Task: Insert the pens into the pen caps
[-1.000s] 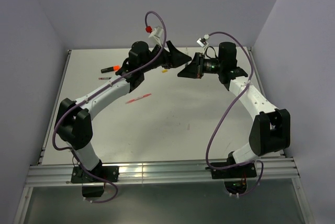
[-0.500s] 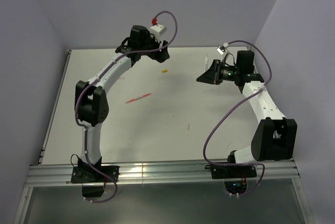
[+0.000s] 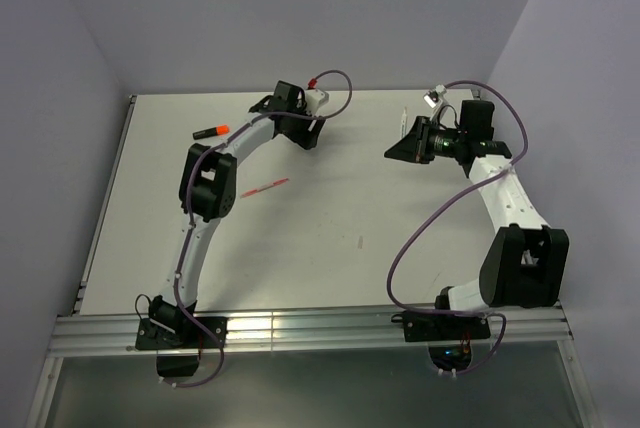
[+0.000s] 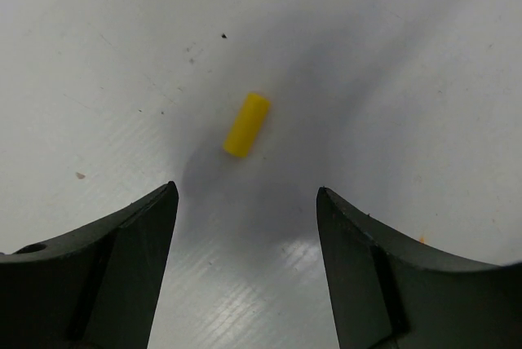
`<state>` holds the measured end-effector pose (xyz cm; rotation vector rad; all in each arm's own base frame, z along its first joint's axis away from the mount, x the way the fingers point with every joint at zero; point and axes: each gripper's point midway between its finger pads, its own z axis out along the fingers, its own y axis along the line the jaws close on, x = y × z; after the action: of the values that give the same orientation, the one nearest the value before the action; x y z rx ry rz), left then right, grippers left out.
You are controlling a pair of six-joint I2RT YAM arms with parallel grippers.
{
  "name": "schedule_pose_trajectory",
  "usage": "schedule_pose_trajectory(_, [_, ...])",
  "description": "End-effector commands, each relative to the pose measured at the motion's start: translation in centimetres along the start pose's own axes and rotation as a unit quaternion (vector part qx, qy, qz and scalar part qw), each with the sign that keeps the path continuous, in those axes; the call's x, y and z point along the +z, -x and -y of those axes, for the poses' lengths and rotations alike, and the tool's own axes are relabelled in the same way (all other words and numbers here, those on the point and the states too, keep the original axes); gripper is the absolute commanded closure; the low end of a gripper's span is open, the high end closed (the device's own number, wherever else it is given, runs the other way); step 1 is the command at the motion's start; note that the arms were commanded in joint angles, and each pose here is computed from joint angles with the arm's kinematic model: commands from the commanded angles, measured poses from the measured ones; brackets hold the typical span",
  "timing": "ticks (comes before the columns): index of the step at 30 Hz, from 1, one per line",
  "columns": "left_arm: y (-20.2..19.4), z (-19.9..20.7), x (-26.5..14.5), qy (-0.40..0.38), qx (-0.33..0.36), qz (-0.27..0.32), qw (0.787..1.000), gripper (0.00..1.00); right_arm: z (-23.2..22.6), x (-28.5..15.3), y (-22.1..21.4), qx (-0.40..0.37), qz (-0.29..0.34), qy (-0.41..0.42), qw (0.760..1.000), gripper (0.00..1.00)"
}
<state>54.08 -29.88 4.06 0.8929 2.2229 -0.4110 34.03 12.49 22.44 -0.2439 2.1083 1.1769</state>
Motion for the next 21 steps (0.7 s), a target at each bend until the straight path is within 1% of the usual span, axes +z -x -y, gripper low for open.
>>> schedule_pose_trajectory(1, [5.0, -1.7, -1.0, 0.031, 0.032, 0.072, 0.996, 0.26, 0.5, -0.2, 1.3, -0.017, 0.010, -0.011, 1.000, 1.00])
schedule_pose_trajectory(6, [4.3, -1.5, 0.5, 0.015, 0.033, 0.069, 0.997, 0.28, 1.2, -0.1, 1.5, -0.010, 0.008, -0.016, 1.000, 1.00])
schedule_pose_trajectory(11, [3.6, -0.6, 1.8, -0.015, 0.029, 0.068, 0.997, 0.26, 1.5, -0.1, 1.7, -0.007, 0.006, -0.019, 1.000, 1.00])
schedule_pose_trajectory(13, [3.9, -0.6, 1.9, -0.016, 0.028, 0.069, 0.997, 0.26, 1.6, 0.0, 1.7, -0.008, 0.005, -0.020, 1.000, 1.00])
schedule_pose_trajectory(16, [3.2, -0.5, 2.7, -0.019, 0.026, 0.062, 0.998, 0.27, 1.9, 0.0, 1.6, -0.004, 0.003, -0.021, 1.000, 1.00])
schedule_pose_trajectory(20, [2.7, -0.2, 2.9, -0.029, 0.023, 0.055, 0.998, 0.30, 2.0, 0.2, 1.6, -0.002, 0.002, -0.021, 1.000, 1.00])
schedule_pose_trajectory(21, [2.3, -0.1, 2.9, -0.031, 0.021, 0.048, 0.998, 0.33, 2.0, 0.1, 1.7, -0.002, 0.002, -0.021, 1.000, 1.00])
